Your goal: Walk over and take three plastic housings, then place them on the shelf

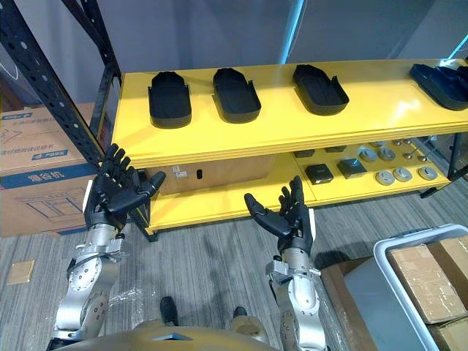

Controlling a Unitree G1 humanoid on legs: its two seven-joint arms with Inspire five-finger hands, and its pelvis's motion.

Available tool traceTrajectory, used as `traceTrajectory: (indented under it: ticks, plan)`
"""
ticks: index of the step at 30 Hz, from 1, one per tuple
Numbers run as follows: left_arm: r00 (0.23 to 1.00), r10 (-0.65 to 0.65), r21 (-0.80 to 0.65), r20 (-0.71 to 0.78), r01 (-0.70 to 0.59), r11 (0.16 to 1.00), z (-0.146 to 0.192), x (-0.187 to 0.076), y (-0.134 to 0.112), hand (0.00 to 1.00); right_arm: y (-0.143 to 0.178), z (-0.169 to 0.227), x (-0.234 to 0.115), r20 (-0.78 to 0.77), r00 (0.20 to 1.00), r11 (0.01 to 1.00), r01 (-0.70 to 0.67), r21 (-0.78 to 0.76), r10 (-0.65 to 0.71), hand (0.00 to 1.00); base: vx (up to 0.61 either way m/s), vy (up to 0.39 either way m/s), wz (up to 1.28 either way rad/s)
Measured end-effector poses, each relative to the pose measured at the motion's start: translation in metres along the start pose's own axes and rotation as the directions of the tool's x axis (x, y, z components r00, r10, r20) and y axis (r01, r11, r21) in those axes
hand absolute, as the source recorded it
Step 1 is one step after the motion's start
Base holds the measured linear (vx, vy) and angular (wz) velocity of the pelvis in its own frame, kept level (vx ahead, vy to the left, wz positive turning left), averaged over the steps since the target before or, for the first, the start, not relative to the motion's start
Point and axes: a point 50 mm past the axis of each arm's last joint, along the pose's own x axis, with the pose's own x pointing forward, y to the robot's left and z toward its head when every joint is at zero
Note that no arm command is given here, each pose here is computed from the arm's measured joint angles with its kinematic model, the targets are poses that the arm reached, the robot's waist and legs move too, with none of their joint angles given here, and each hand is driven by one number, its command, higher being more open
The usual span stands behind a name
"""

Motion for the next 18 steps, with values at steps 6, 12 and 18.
traceTrajectory:
  ticks: [6, 12, 18]
  plan:
    - [0.997, 0.079, -0.006, 0.010, -0.079, 0.997, -0.002, -0.011, 0.013, 1.00, -0.006, 0.005, 0.001, -0.002, 0.994, 0.992, -0.106, -0.062, 0.106, 1.00, 0.00, -0.064, -0.28]
    - [0.987, 0.151, -0.023, -0.050, -0.152, 0.988, -0.018, -0.017, 0.028, 1.00, -0.010, 0.009, 0.001, 0.017, 0.994, 0.992, -0.106, -0.063, 0.107, 1.00, 0.07, -0.029, -0.43]
    - [0.987, 0.156, -0.012, -0.037, -0.156, 0.988, -0.017, -0.022, 0.033, 1.00, -0.001, 0.014, 0.008, 0.046, 0.987, 0.986, -0.154, -0.060, 0.157, 1.00, 0.16, 0.159, -0.48]
